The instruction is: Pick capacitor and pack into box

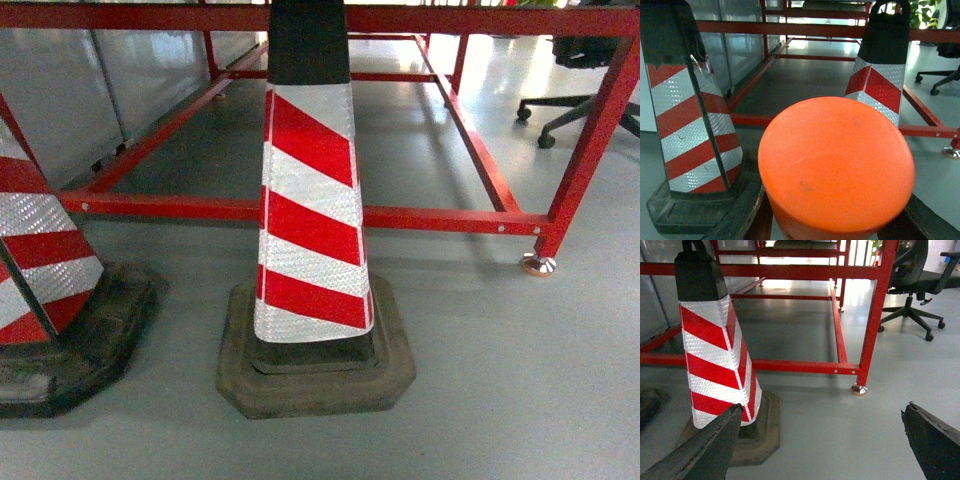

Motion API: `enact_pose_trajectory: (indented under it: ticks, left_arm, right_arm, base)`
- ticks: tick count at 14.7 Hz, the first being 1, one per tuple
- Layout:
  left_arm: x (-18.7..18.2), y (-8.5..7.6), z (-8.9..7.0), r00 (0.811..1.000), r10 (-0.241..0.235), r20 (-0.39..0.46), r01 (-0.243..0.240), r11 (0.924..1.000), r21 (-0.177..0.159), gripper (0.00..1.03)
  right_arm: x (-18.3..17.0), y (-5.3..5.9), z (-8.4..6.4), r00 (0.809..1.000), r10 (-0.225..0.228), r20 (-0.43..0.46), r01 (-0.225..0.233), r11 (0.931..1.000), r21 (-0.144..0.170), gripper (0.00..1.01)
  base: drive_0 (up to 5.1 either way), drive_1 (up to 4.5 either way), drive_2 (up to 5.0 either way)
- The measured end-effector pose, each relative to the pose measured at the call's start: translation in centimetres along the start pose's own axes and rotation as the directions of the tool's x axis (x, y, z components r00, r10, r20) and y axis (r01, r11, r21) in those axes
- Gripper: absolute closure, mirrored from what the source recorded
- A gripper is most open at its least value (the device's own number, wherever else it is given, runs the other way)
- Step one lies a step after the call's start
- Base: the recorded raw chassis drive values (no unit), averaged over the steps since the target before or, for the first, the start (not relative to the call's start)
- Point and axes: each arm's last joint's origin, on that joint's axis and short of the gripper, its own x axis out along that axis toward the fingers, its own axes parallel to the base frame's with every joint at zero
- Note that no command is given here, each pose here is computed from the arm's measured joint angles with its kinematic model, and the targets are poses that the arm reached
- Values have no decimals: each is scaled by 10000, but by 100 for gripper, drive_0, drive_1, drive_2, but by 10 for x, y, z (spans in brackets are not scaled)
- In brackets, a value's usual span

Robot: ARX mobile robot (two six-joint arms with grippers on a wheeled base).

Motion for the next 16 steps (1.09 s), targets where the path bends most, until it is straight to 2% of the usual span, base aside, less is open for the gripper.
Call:
enact_pose_trajectory:
  ticks: [16]
  left_arm:
    - [0, 0, 0, 10000, 11, 0, -11, 10000, 0, 59]
  right_arm:
    - [0, 0, 0, 10000, 8, 4, -8, 10000, -11, 3]
  base:
    - [0, 0, 0]
